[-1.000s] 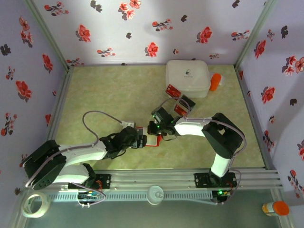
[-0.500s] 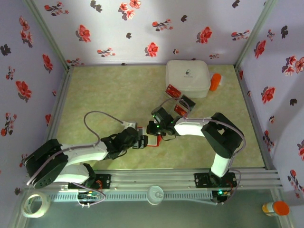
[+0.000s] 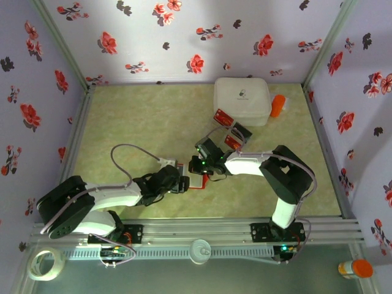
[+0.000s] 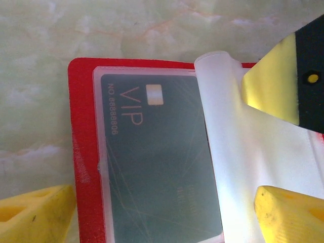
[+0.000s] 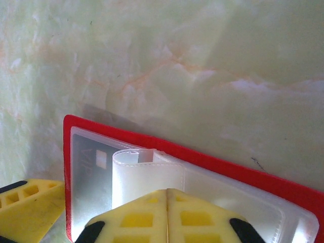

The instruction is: Put the credit cards into the card holder

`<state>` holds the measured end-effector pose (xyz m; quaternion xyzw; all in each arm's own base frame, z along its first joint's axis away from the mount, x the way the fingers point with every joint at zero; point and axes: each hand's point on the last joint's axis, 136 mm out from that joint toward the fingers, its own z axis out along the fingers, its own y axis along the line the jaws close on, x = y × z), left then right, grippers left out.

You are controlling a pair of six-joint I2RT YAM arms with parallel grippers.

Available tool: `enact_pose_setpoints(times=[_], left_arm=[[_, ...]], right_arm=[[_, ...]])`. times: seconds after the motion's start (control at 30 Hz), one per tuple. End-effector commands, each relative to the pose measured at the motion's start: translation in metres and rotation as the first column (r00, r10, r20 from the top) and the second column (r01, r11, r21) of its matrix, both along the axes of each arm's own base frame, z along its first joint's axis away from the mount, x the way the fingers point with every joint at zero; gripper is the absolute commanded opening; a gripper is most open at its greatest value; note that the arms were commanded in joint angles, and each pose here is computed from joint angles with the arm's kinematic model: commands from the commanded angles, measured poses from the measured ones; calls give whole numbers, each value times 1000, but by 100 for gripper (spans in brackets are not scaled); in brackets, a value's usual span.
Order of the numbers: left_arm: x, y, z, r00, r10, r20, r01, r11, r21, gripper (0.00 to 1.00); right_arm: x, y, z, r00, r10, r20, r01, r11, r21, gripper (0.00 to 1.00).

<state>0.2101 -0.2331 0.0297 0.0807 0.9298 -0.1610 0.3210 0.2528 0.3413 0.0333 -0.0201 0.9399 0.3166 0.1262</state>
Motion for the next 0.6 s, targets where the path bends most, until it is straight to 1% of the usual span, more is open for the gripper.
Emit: enact_pose_setpoints(times=[0.0,0.1,0.2,0.43,0.57], left_arm=[[-4,3,-7,1000,-11,-2,11,1000,16,90],[-4,3,-8,1000,-11,-2,11,1000,18,89],[-4,3,-8,1000,-11,-2,11,1000,16,89],[-5,4,-7,1000,-13,1,13,1000,16,89],[-4,3,-6,1000,-12,2,12,1000,13,89]], right_arm=[[-1,-7,12,1000,-19,13,19,1000,1,20],[0,-13,19,999,-33,29,33,999,0,32],[0,-16,21,998,-41,36,42,999,-2,40],[-1,-14,8,999,-48,6,48,999,2,49],[-1,-8,4,999,-40,-11,40,999,19,51]])
